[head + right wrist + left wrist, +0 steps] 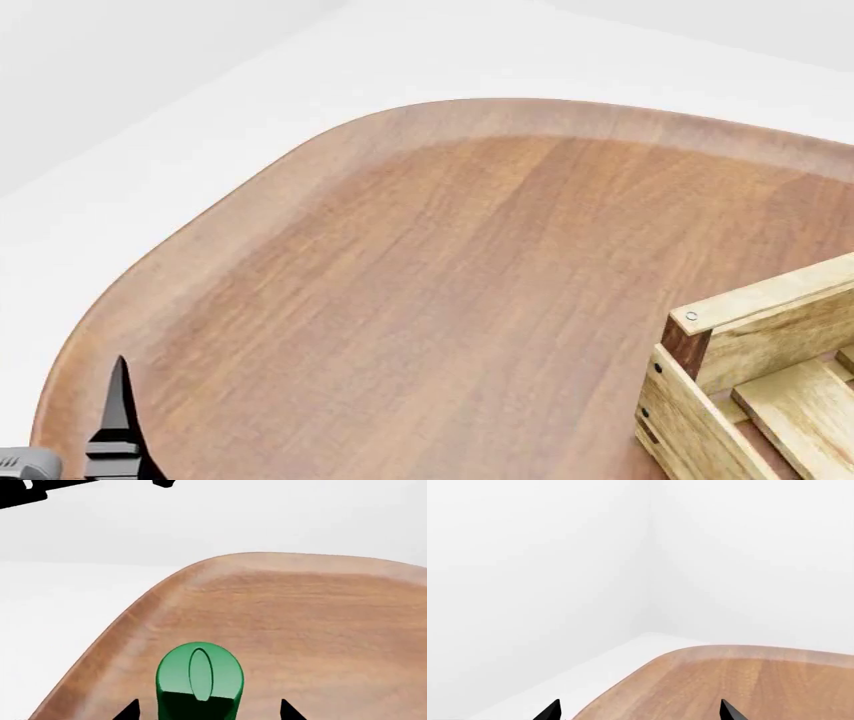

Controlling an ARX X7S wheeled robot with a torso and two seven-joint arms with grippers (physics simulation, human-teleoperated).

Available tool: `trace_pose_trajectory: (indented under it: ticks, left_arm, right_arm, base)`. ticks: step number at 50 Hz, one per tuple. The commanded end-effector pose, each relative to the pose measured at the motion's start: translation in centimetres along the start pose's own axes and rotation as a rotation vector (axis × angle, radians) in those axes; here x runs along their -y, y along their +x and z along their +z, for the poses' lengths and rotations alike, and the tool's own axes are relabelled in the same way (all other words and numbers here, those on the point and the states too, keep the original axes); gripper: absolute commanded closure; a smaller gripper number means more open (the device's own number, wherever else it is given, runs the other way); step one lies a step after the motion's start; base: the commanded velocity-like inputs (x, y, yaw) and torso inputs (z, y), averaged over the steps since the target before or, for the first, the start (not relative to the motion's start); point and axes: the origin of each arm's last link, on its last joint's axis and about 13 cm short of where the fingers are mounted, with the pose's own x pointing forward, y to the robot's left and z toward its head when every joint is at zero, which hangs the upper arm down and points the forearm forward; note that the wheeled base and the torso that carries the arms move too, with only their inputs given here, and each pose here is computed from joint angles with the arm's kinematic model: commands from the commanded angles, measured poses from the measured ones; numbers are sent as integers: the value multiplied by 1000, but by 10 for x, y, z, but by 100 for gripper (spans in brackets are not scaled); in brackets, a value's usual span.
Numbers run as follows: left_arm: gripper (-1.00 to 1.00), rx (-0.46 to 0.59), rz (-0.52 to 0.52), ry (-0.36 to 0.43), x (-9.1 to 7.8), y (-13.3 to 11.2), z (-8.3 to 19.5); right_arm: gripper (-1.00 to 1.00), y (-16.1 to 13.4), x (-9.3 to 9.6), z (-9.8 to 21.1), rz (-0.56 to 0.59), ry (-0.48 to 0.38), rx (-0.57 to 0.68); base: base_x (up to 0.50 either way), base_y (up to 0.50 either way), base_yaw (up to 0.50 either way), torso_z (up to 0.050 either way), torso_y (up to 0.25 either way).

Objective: Pick up the salad dressing and put it in the tray.

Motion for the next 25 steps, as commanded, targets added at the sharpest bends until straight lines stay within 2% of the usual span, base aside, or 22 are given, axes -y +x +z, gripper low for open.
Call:
trace_pose_trajectory:
  ticks: [1, 2, 25]
  left_arm:
    - [-100, -4, 4, 0, -1, 0, -1]
    - [-100, -4, 4, 0, -1, 0, -1]
    - [-100, -9, 4, -3, -1, -1, -3]
  right_arm:
    - [-100, 22, 2, -6, 42, 36, 43]
    - [100, 23, 3, -6, 29, 40, 50]
    - [100, 24, 7, 4, -67, 42, 84]
  base:
    - [0, 0, 0, 0, 0]
    - [0, 0, 0, 0, 0]
    - [0, 0, 0, 0, 0]
